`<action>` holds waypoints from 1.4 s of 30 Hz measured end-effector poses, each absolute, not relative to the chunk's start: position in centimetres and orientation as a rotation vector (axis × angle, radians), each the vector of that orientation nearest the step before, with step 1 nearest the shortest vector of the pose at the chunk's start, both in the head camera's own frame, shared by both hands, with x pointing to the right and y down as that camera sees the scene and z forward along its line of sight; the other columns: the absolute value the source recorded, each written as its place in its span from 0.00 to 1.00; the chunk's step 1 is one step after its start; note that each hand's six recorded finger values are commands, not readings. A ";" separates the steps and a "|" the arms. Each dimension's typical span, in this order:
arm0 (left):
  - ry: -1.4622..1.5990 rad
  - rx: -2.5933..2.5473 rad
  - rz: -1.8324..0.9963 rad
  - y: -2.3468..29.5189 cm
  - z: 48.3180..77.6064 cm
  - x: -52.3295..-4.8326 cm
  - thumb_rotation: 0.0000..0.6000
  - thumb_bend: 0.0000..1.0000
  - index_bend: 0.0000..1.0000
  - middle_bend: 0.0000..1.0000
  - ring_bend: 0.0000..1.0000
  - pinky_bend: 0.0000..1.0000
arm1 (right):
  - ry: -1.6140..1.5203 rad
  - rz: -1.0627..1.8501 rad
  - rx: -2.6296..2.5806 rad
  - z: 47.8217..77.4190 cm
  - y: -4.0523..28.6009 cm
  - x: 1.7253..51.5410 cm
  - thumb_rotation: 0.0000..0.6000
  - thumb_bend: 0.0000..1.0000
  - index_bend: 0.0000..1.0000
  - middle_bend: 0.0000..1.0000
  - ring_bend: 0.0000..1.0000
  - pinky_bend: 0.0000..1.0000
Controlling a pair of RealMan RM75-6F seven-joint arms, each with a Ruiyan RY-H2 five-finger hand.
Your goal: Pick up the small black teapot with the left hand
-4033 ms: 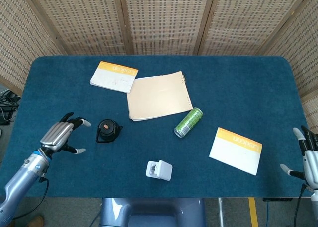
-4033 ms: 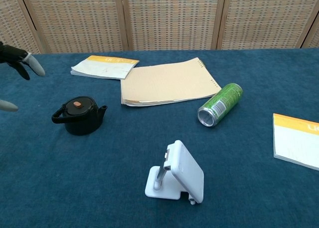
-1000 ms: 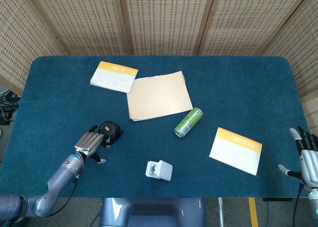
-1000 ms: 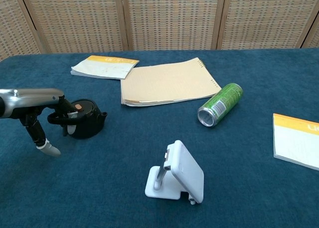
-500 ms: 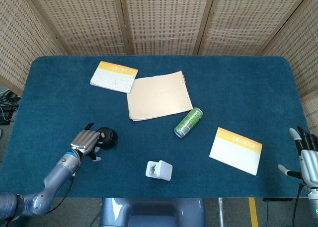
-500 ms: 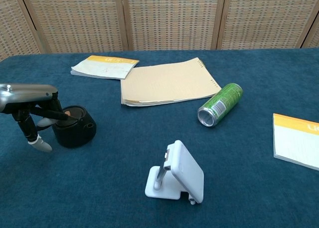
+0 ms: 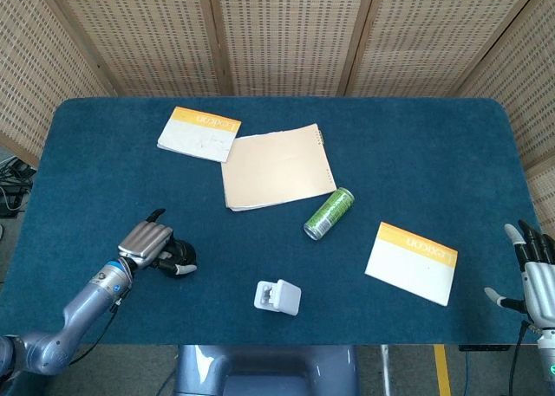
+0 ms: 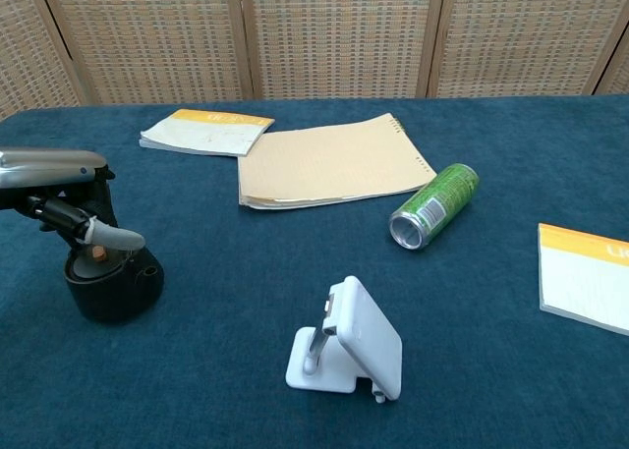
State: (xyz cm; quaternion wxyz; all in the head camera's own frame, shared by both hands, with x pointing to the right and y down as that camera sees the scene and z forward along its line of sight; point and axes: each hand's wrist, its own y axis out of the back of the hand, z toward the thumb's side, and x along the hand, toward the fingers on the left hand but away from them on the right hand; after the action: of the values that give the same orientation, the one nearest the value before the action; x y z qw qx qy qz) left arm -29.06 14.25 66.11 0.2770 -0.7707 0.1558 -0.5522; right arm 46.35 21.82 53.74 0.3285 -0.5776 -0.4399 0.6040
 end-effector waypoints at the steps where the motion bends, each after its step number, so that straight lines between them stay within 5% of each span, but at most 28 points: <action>1: 0.415 -2.066 -1.477 14.2 66.1 -29.1 0.30 0.00 1.00 1.00 0.81 0.00 | -1.152 1.581 -1.512 53.7 21.8 46.4 1.00 0.00 0.00 0.00 0.00 0.00; 6: 0.406 -2.052 -1.434 14.1 65.6 -29.4 0.36 0.01 1.00 1.00 0.83 0.00 | -1.154 1.579 -1.512 53.7 21.8 46.4 1.00 0.00 0.00 0.00 0.00 0.00; 8: 0.401 -2.047 -1.415 14.1 65.3 -29.6 0.40 0.18 1.00 1.00 0.84 0.00 | -1.155 1.578 -1.512 53.6 21.8 46.4 1.00 0.00 0.00 0.00 0.00 0.00; 10: 0.395 -2.041 -1.404 14.1 65.0 -29.9 0.48 0.58 1.00 1.00 0.84 0.00 | -1.157 1.577 -1.512 53.6 21.8 46.3 1.00 0.00 0.00 0.00 0.00 0.00; 12: 0.388 -2.037 -1.395 14.1 64.6 -30.2 0.53 0.81 1.00 1.00 0.85 0.00 | -1.158 1.575 -1.512 53.6 21.8 46.3 1.00 0.00 0.00 0.00 0.00 0.00; 15: 0.378 -2.034 -1.379 14.2 64.1 -30.4 0.53 0.99 1.00 1.00 0.85 0.00 | -1.160 1.573 -1.513 53.5 21.8 46.3 1.00 0.00 0.00 0.00 0.00 0.00; 23: 0.384 -2.008 -1.348 14.1 62.6 -31.2 0.53 1.00 1.00 1.00 0.85 0.03 | -1.166 1.564 -1.516 53.3 21.9 46.2 1.00 0.00 0.00 0.00 0.00 0.00; 28: 0.371 -1.969 -1.340 14.0 62.4 -31.5 0.33 1.00 1.00 1.00 0.86 0.25 | -1.165 1.563 -1.516 53.2 21.9 46.2 1.00 0.00 0.00 0.00 0.00 0.00; 35: 0.363 -1.927 -1.342 13.8 62.6 -31.7 0.31 1.00 1.00 1.00 0.86 0.37 | -1.163 1.567 -1.516 53.3 21.9 46.2 1.00 0.00 0.00 0.00 0.00 0.00; 42: 0.348 -1.906 -1.354 13.8 62.8 -31.9 0.29 1.00 1.00 1.00 0.86 0.64 | -1.164 1.570 -1.515 53.4 21.9 46.2 1.00 0.00 0.00 0.00 0.00 0.00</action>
State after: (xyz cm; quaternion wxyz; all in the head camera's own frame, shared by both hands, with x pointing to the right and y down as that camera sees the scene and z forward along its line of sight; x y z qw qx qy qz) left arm -31.94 13.84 62.77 0.3791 -0.7463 0.1361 -0.5299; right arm 46.24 21.88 53.39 0.3285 -0.5787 -0.4446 0.5996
